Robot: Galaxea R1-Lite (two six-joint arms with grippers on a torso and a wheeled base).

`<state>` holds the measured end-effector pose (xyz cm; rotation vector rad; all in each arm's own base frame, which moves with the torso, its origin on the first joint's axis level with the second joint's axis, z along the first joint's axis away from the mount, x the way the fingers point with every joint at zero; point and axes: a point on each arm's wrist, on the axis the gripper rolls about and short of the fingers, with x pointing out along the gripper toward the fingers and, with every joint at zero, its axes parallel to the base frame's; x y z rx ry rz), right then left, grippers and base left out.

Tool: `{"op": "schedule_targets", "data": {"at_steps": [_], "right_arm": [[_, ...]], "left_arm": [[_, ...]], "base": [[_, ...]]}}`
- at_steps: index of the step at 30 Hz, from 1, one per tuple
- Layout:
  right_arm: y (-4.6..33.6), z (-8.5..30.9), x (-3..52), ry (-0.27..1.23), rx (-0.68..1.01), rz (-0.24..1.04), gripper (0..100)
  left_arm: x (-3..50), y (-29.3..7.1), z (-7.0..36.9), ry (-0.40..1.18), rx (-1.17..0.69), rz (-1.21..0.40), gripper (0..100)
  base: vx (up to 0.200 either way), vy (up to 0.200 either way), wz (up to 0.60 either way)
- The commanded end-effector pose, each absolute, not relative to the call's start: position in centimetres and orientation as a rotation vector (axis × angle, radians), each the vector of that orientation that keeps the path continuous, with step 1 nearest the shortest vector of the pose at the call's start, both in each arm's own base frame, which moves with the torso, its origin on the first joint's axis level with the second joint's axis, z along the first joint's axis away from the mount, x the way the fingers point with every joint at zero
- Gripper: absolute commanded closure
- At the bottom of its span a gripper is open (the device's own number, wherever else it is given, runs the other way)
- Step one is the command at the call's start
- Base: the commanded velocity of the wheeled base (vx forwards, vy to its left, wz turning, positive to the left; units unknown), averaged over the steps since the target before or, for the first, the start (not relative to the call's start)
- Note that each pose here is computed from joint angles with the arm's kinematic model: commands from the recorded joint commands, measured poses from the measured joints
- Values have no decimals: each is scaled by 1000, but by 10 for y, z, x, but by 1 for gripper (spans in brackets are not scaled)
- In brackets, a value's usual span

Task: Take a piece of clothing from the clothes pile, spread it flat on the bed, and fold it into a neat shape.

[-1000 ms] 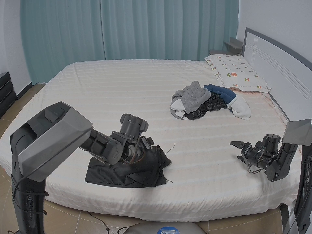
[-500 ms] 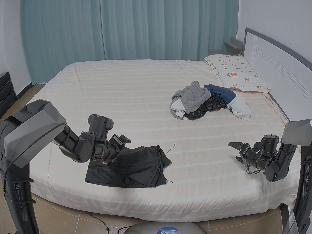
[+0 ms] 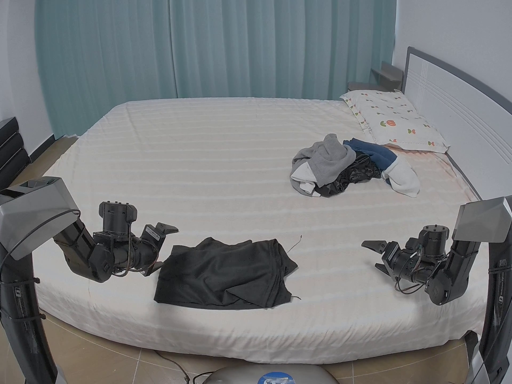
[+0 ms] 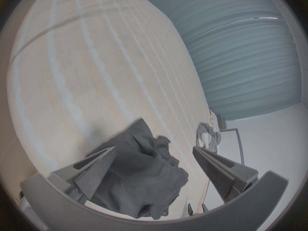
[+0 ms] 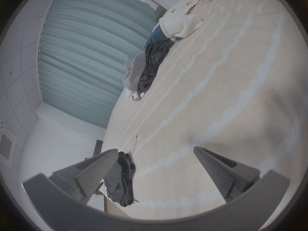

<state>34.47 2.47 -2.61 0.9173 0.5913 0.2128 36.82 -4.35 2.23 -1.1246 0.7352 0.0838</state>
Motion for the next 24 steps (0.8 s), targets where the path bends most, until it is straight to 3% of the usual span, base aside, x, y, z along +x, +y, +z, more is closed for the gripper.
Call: {"op": "schedule_targets", "data": {"at_steps": [1, 20, 24], "right_arm": [[30, -24, 344, 595, 913, 231, 0], [90, -10, 317, 603, 913, 422, 0], [91, -18, 310, 640, 894, 415, 0]], "left_arm": [[367, -37, 17, 740, -1131, 108, 0], [368, -38, 17, 741, -1145, 114, 0], [367, -38, 17, 739, -1142, 119, 0]], "base": [[0, 200, 0], [0, 200, 0], [0, 0, 0]]}}
